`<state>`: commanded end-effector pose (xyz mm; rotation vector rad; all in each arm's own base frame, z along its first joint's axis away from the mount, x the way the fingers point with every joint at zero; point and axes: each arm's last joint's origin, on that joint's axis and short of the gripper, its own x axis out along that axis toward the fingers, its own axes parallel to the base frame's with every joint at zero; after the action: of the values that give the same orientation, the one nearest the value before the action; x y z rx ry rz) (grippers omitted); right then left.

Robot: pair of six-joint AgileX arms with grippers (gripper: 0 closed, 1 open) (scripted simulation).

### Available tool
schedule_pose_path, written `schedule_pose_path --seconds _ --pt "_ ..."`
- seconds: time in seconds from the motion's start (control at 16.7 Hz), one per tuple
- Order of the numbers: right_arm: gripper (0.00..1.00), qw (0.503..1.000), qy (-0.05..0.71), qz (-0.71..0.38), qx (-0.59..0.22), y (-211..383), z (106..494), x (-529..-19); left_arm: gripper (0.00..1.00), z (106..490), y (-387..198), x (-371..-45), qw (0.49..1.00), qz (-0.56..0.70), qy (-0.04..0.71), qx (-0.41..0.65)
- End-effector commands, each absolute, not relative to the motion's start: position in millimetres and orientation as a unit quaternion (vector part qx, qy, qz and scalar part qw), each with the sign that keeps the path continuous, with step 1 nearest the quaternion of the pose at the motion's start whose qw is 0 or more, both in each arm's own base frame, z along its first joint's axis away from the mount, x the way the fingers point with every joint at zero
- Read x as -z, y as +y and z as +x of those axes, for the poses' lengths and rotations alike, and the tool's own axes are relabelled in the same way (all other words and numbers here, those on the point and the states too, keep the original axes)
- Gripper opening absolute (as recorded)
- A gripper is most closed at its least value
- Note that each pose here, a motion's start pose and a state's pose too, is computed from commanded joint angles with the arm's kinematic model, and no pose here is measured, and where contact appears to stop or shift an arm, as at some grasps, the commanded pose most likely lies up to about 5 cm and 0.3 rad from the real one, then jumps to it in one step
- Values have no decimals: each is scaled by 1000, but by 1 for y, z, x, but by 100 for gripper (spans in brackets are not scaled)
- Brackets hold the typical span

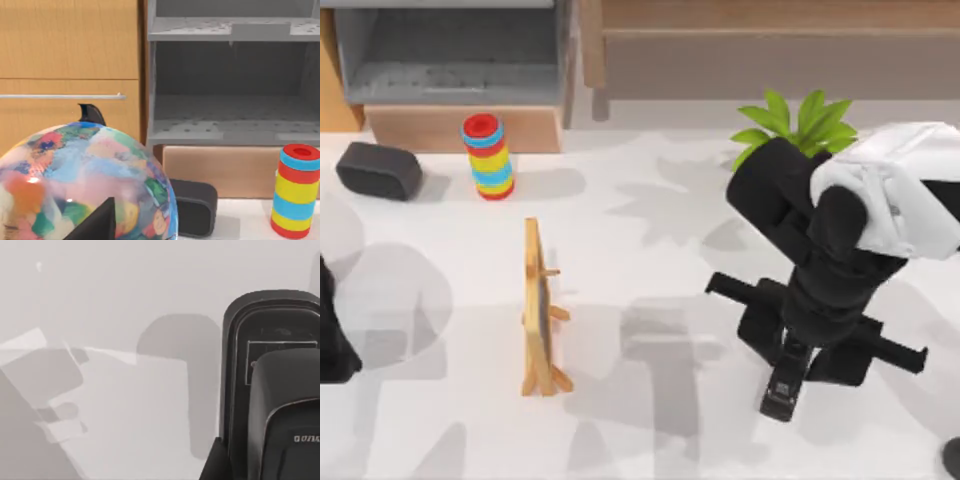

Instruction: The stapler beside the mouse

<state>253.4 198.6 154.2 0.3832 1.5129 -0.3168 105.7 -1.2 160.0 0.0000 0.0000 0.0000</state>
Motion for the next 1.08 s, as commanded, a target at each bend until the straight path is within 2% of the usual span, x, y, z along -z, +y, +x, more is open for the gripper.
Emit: schedule_pose_path --seconds 0.24,0.48,0.78,1.08 --pt "0 731 662 152 64 193 272 -167 100 106 -1 -160 1000 0 0 0" --pt "0 751 653 96 1 160 297 -170 100 106 -1 -160 1000 0 0 0" --pt "0 744 667 47 -15 78 320 -167 100 106 -1 -160 1000 0 0 0" --pt "0 729 684 38 -12 25 320 -167 100 106 -1 -160 1000 0 0 0"
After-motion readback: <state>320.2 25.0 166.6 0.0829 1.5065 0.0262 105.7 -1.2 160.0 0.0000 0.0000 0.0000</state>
